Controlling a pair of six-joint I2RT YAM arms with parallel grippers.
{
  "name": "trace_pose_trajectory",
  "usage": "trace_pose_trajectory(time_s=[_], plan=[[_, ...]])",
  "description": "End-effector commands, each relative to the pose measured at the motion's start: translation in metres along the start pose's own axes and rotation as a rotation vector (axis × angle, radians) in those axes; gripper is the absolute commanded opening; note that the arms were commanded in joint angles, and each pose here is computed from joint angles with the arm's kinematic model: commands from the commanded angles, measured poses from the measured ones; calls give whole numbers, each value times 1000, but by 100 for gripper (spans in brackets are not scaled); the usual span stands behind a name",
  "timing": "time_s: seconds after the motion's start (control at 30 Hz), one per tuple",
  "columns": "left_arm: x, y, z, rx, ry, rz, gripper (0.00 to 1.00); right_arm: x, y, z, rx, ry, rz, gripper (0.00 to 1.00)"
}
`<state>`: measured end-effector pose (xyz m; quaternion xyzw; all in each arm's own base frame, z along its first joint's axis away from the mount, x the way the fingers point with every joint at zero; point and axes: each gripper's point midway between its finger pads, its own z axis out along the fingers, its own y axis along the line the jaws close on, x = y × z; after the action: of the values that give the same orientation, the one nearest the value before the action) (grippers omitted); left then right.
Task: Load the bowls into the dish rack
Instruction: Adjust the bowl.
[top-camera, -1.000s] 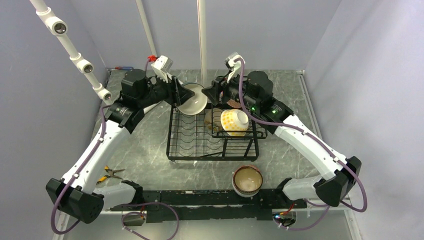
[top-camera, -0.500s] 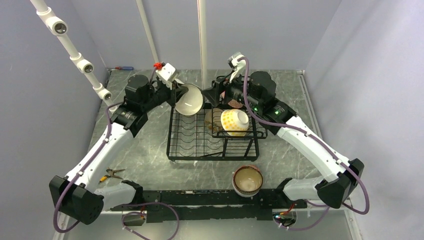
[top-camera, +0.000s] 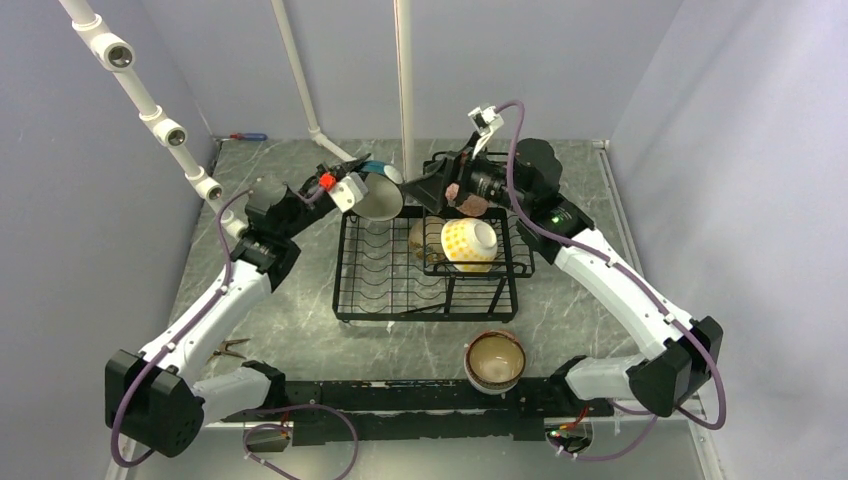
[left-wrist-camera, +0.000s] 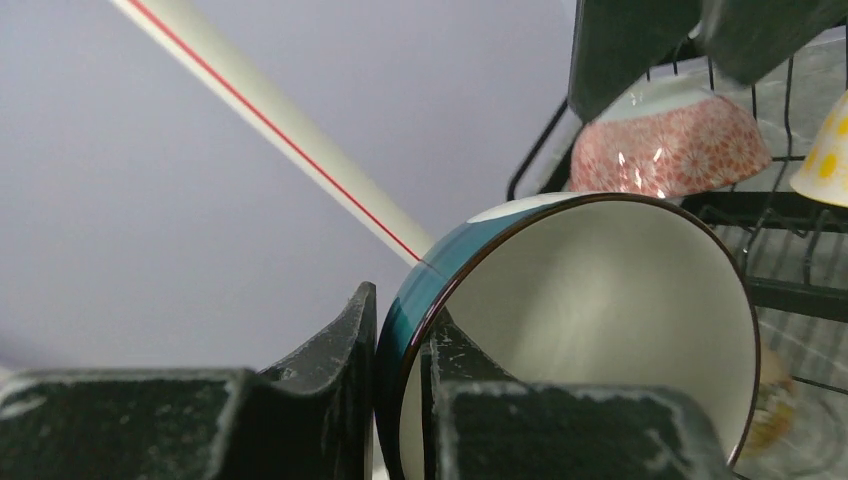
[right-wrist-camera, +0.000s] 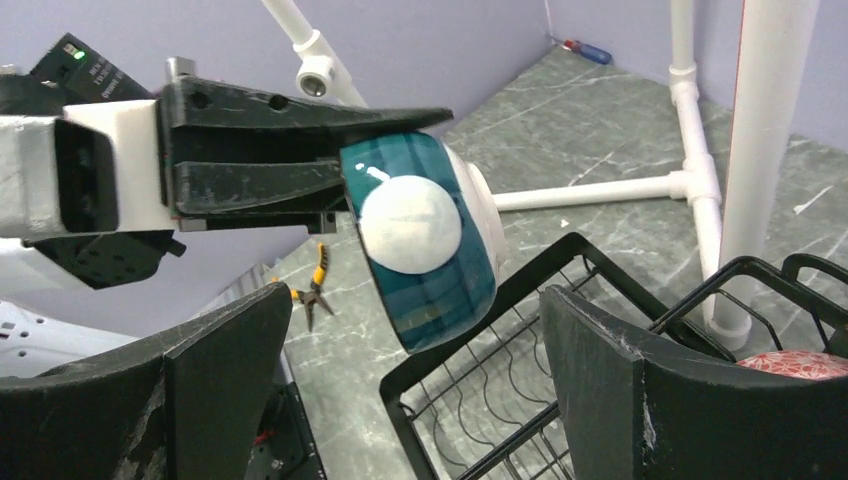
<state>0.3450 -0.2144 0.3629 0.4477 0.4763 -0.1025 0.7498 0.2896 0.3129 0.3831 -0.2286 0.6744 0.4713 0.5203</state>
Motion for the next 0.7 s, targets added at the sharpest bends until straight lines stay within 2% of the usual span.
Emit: trace_pose_trajectory(time_s=[0.0, 0.1, 0.23, 0.33, 0.47, 0.5, 0.53, 0.57, 0.6, 0.63, 0.67], plan=[[-91, 37, -4, -78, -276, 341, 2, -19, 30, -8, -127, -56, -33, 99], [-105, 44, -4, -70, -266, 288, 3, -9, 20, 1, -58, 6, -79, 99], [-111, 46, -1, -70, -230, 220, 3, -11, 15, 15, 0, 24, -126, 97], [-115, 44, 1, -79, -213, 191, 3, -12, 3, 29, 120, 25, -168, 91], [-117, 38, 7, -70, -167, 71, 3, -23, -25, 40, 335, -2, -272, 80], [-115, 36, 9, -68, -148, 36, 3, -28, -32, 40, 380, -16, -285, 71], [-113, 35, 10, -66, -130, 5, 3, -32, -36, 39, 407, -30, -299, 55], [-112, 36, 10, -69, -114, -31, 3, -37, -40, 39, 433, -49, -311, 35], [-110, 38, 9, -84, -100, -75, 3, -40, -45, 38, 459, -61, -328, 7], [-109, 41, 8, -110, -91, -122, 3, -43, -50, 37, 489, -64, -342, 0], [-109, 44, 6, -136, -83, -172, 3, -44, -55, 35, 520, -61, -357, 0]])
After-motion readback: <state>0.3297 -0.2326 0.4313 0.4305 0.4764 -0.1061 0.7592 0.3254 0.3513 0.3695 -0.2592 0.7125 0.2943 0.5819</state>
